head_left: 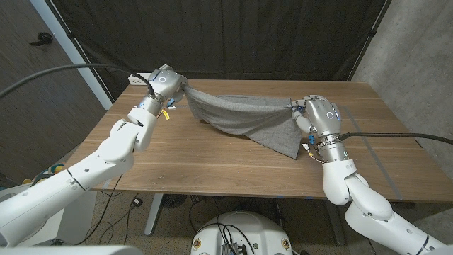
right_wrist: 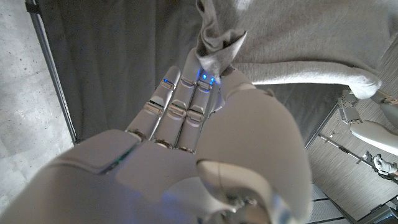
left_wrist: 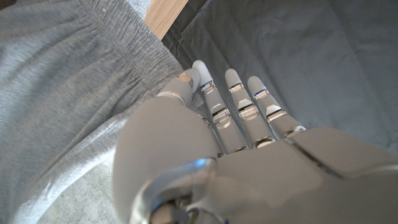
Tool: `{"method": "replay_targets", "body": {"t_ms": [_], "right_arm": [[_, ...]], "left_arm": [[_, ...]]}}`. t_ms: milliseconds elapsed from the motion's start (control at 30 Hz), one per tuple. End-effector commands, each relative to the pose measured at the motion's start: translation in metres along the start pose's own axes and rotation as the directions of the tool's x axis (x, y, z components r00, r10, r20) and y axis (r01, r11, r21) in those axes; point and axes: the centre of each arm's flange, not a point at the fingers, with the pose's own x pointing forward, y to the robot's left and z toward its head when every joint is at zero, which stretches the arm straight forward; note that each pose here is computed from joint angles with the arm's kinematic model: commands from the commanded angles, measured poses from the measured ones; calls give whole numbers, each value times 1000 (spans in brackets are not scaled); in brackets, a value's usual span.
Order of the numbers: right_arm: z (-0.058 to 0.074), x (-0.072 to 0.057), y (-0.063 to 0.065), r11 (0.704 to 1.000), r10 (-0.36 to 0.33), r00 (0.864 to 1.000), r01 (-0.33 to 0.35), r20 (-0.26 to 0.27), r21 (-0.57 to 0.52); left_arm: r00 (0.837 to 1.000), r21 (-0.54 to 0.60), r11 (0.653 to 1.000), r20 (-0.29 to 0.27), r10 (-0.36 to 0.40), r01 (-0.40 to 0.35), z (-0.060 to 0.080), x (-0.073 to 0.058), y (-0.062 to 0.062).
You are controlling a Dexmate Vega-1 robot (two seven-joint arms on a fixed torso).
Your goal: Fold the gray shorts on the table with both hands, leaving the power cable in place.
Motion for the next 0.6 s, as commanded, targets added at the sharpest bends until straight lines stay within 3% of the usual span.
{"method": "replay_targets", "body": {"t_ms": [33, 600], "right_arm": [[-11, 31, 6, 999, -38, 999, 38, 24, -10], [-20, 73, 20, 996, -86, 996, 86, 30, -18]], "left_arm": [[1000, 30, 999, -9, -20, 20, 1, 16, 14], [999, 84, 996, -53, -11, 15, -8, 29, 13]]}}
